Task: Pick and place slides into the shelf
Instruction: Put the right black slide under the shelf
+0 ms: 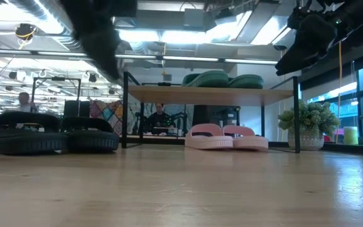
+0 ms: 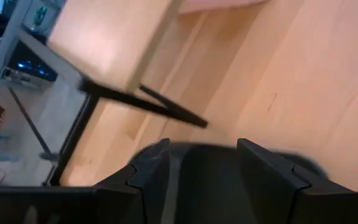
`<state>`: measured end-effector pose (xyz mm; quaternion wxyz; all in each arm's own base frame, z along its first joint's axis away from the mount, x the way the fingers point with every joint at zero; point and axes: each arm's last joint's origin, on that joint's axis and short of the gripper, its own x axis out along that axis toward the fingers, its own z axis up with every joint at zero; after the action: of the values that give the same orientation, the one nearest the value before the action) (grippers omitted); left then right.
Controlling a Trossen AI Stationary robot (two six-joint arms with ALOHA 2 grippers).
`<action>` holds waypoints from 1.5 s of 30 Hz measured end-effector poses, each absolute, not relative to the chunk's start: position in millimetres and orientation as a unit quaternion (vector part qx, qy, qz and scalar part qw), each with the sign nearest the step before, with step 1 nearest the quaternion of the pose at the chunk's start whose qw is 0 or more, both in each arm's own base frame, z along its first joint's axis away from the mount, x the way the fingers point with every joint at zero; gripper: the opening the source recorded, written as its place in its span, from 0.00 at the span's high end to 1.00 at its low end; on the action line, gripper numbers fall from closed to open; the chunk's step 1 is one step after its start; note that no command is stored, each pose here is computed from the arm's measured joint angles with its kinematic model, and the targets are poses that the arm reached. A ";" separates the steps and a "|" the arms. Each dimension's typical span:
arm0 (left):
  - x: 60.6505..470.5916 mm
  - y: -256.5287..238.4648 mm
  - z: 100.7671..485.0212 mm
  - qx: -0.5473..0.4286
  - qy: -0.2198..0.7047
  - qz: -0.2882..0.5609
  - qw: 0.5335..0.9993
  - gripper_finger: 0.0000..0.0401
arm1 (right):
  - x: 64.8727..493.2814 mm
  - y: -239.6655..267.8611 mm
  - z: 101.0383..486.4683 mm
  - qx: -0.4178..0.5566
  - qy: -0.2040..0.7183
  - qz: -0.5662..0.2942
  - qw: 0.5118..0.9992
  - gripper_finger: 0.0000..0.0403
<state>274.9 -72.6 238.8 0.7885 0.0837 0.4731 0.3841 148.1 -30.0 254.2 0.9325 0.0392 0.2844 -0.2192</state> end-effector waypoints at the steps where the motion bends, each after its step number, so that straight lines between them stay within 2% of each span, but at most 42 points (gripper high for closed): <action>1: 271.8 -73.5 233.7 0.084 0.475 0.388 0.785 0.56 | 148.2 -30.0 254.4 0.039 0.284 -0.219 0.933 0.21; 5: 259.2 -70.9 212.8 0.093 0.471 0.418 0.772 0.56 | 148.5 -30.1 254.8 0.040 0.281 -0.219 0.934 0.21; 9: 249.7 -62.8 194.9 0.060 0.483 0.443 0.753 0.56 | 148.5 -30.1 254.8 0.040 0.281 -0.219 0.934 0.21; 28: 239.8 -26.6 151.3 0.038 0.525 0.500 0.688 0.56 | 149.4 -30.2 256.0 0.051 0.271 -0.222 0.935 0.21; 37: 243.3 -11.2 137.8 0.052 0.551 0.515 0.655 0.56 | 151.2 -30.5 259.0 0.068 0.250 -0.227 0.939 0.21; 45: 243.9 -6.0 137.6 0.044 0.550 0.522 0.651 0.56 | 151.1 -30.5 258.8 0.078 0.248 -0.229 0.938 0.21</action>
<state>243.9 -6.0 137.6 0.6510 0.0444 0.5497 0.5215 151.1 -30.5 258.8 0.9380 0.0777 0.2483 -0.2291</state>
